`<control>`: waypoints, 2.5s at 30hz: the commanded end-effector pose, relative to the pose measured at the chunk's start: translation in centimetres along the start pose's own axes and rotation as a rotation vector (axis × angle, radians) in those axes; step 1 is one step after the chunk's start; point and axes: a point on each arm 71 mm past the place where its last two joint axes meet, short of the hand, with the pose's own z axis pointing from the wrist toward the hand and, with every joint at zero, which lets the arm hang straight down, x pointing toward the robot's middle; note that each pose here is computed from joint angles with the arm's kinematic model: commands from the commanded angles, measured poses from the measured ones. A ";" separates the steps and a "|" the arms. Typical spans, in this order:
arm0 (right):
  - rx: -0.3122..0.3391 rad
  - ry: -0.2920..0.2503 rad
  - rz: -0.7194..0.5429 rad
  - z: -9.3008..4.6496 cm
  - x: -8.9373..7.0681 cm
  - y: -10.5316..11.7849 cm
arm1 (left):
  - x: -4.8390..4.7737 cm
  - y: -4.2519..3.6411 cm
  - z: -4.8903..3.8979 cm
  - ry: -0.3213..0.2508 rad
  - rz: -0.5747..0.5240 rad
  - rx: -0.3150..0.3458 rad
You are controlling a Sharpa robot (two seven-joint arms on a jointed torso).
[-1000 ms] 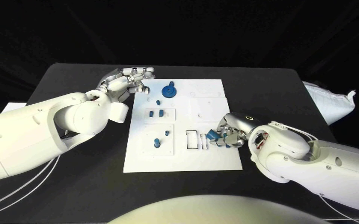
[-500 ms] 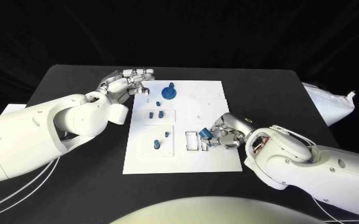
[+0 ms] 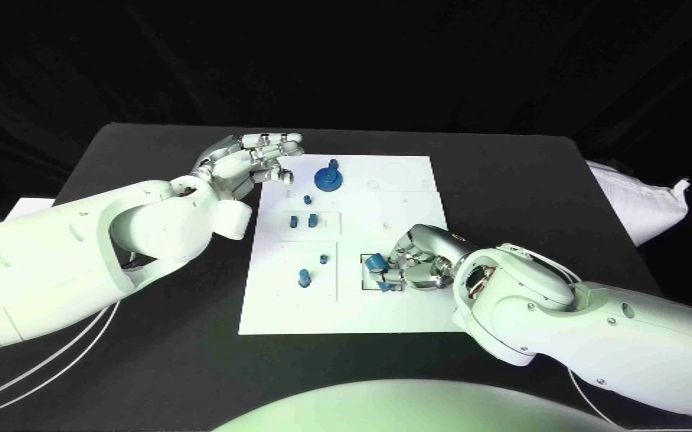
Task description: Assemble the parts on the task board
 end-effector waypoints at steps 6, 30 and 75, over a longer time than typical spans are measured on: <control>0.001 0.032 -0.039 0.3 0.3 0.2 | 0.44 0.03 0.08 0.035 0.000 0.000; -0.030 -0.010 -0.084 0.4 0.1 0.7 | 0.46 0.05 0.13 0.038 0.001 -0.002; 0.112 -0.064 -0.285 -1.8 -4.5 -6.1 | 0.15 0.04 -0.05 0.035 0.001 -0.006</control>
